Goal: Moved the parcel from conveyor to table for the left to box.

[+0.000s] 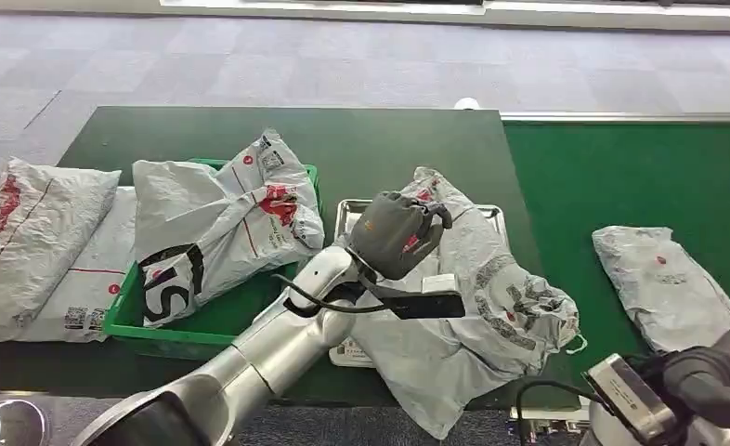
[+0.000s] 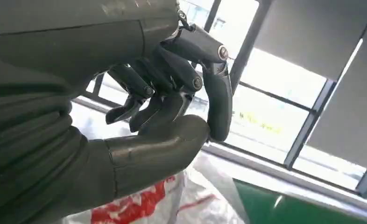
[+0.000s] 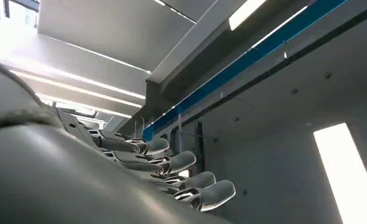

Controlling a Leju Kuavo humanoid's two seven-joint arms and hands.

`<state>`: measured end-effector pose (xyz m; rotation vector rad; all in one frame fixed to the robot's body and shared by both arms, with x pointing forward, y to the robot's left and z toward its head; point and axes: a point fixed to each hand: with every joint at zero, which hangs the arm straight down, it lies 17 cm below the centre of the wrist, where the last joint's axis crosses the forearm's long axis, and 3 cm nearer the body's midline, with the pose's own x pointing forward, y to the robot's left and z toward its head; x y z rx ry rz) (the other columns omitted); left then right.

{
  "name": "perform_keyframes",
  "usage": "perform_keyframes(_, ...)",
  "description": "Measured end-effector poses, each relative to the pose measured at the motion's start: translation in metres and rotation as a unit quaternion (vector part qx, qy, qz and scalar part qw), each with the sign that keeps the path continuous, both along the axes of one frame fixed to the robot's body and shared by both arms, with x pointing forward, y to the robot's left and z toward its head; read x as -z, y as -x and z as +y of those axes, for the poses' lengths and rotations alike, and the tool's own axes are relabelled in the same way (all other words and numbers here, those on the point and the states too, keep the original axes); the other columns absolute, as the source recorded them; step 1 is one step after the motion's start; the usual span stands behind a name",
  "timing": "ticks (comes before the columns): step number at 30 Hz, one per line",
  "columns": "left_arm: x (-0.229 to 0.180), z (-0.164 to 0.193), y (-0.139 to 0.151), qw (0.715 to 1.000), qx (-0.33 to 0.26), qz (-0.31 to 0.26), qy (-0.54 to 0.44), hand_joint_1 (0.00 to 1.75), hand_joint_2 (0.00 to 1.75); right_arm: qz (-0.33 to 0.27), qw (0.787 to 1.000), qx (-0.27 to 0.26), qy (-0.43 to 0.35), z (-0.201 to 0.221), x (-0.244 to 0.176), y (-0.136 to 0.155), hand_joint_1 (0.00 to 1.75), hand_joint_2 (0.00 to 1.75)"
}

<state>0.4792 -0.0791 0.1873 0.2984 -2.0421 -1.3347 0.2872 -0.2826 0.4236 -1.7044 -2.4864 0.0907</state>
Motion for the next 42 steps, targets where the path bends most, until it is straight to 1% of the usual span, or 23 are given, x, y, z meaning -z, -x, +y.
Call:
perform_keyframes(2,-0.012,0.008,-0.006,1.0,-0.011,-0.017,0.009,1.75,1.75,0.001,1.0,0.002,0.0,-0.001,0.0,0.0,0.0,0.0)
perform_keyframes(3,-0.019,0.011,-0.009,0.999,-0.016,-0.027,0.015,0.0,1.75,0.001,1.0,0.003,0.0,-0.002,0.001,0.0,0.0,0.0)
perform_keyframes(5,-0.03,0.017,-0.013,0.999,-0.025,-0.042,0.023,0.0,1.75,0.002,1.0,0.005,0.0,-0.002,0.001,0.0,0.0,0.0)
perform_keyframes(7,-0.032,0.023,-0.018,0.998,-0.037,-0.046,0.013,0.0,1.75,0.002,1.0,0.006,0.002,-0.002,0.001,0.0,0.0,0.0)
perform_keyframes(11,-0.018,0.026,-0.02,0.999,-0.039,-0.024,-0.02,0.0,1.75,0.003,1.0,0.007,0.003,-0.002,0.001,0.0,0.0,0.0)
perform_keyframes(18,-0.016,0.03,-0.022,0.999,-0.04,-0.021,-0.027,0.0,1.75,0.003,1.0,0.007,0.003,-0.002,0.001,0.0,0.0,0.0)
perform_keyframes(19,-0.01,0.028,-0.02,0.999,-0.03,-0.005,-0.031,0.0,1.75,0.003,1.0,0.008,0.004,-0.002,0.001,0.0,0.0,0.0)
perform_keyframes(20,0.001,0.022,-0.014,0.999,-0.006,0.028,-0.04,0.0,1.75,0.004,1.0,0.008,0.005,-0.002,0.001,-0.001,0.0,0.0)
perform_keyframes(21,0.018,0.016,-0.004,0.996,0.028,0.074,-0.051,0.0,1.75,0.004,1.0,0.008,0.006,-0.001,0.002,-0.001,0.0,0.0)
perform_keyframes(22,0.035,0.01,0.009,0.989,0.064,0.119,-0.065,0.0,1.75,0.006,1.0,0.008,0.006,-0.001,0.002,-0.002,0.0,0.0)
perform_keyframes(24,0.07,0.007,0.031,0.973,0.11,0.17,-0.111,0.0,1.75,0.01,1.0,0.007,0.005,-0.001,0.005,-0.005,0.0,0.0)
perform_keyframes(26,0.1,0.01,0.046,0.959,0.132,0.199,-0.154,0.0,1.75,0.014,1.0,0.005,0.004,0.0,0.007,-0.008,0.0,0.0)
perform_keyframes(29,0.13,0.013,0.062,0.945,0.146,0.23,-0.183,0.0,1.75,0.018,1.0,0.003,0.002,-0.001,0.009,-0.011,0.0,0.0)
perform_keyframes(32,0.153,0.018,0.077,0.928,0.161,0.262,-0.212,0.0,1.75,0.019,1.0,0.001,-0.001,-0.001,0.011,-0.012,0.0,0.0)
perform_keyframes(36,0.168,0.024,0.088,0.909,0.176,0.29,-0.241,0.0,1.75,0.021,1.0,0.0,-0.002,-0.001,0.012,-0.013,0.0,0.0)
perform_keyframes(37,0.17,0.025,0.09,0.907,0.178,0.293,-0.245,0.0,1.75,0.022,1.0,0.0,-0.002,-0.001,0.012,-0.014,0.0,1.75)
perform_keyframes(38,0.172,0.026,0.091,0.906,0.178,0.294,-0.248,0.0,1.75,0.022,1.0,0.0,-0.002,-0.001,0.012,-0.014,0.0,1.75)
perform_keyframes(39,0.173,0.026,0.091,0.905,0.178,0.295,-0.25,0.17,1.75,0.022,1.0,0.0,-0.002,-0.001,0.012,-0.014,0.0,1.75)
perform_keyframes(40,0.173,0.026,0.091,0.906,0.178,0.293,-0.249,1.75,1.75,0.022,1.0,0.0,-0.002,-0.001,0.012,-0.014,0.0,1.75)
perform_keyframes(42,0.171,0.025,0.091,0.908,0.18,0.29,-0.243,1.75,1.75,0.022,1.0,-0.001,-0.003,-0.002,0.012,-0.014,0.0,1.75)
